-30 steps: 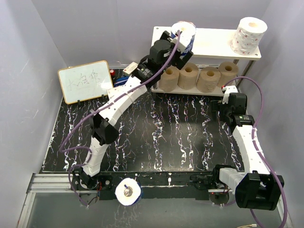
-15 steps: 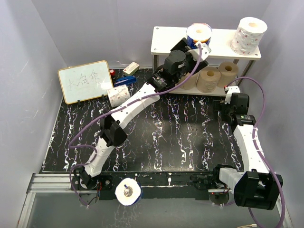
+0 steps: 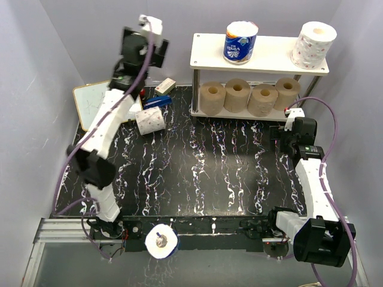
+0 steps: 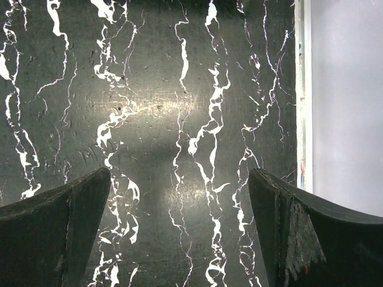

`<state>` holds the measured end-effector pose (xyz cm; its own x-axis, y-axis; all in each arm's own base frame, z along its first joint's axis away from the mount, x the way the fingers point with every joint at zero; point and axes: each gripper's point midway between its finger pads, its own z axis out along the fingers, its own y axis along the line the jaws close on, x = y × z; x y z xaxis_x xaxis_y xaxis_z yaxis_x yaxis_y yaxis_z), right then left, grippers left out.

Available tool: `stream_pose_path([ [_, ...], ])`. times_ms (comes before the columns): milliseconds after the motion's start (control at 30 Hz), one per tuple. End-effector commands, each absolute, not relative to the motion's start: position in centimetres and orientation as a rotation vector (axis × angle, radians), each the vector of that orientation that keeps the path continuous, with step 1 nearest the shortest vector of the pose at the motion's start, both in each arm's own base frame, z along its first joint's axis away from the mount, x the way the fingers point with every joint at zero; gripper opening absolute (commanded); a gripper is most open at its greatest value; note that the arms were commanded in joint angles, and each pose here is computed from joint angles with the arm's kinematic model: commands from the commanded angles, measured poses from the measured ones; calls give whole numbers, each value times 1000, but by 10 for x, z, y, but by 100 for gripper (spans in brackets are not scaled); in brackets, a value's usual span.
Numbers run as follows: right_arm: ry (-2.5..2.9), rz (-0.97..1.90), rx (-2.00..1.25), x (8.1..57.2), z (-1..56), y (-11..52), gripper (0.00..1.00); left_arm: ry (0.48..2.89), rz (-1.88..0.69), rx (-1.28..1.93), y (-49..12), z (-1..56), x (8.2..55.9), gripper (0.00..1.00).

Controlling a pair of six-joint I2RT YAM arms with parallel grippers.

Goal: Place and organize the paper towels onto the shelf

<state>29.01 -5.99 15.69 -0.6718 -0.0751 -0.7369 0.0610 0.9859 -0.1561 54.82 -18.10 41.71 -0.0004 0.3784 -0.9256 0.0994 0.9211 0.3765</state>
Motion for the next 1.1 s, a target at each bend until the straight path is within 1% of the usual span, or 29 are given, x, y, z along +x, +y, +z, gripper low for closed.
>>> stream_pose_path([
  [0,2227,-212,-14,297,172,-62,98,1556,23,332,-165,479,461,99],
  [133,2215,-207,-18,296,176,-61,98,1695,61,314,-121,443,429,99],
  [200,2203,-203,-20,295,179,-62,98,1798,2,267,-99,412,417,99],
  [333,2203,-202,-19,295,179,-62,98,2026,-312,174,-95,334,381,99],
  [433,2211,-201,-20,295,177,-62,98,2178,-585,13,-97,288,366,99],
  [467,2210,-202,-19,295,177,-63,98,2204,-667,-53,-93,275,365,95],
  [533,2204,-211,-12,295,178,-64,98,2209,-787,-180,-79,254,368,87],
  [567,2202,-211,-11,295,179,-64,99,2208,-800,-236,-71,243,373,87],
  [633,2196,-211,-7,294,180,-65,98,2219,-762,-281,-61,224,384,88],
  [733,2192,-214,-2,293,182,-67,98,2231,-744,-324,-57,211,396,88],
  [867,2200,-214,1,293,180,-68,98,2260,-704,-400,-49,190,409,86],
  [1067,2206,-217,2,294,178,-68,98,2281,-739,-454,-49,164,435,81],
])
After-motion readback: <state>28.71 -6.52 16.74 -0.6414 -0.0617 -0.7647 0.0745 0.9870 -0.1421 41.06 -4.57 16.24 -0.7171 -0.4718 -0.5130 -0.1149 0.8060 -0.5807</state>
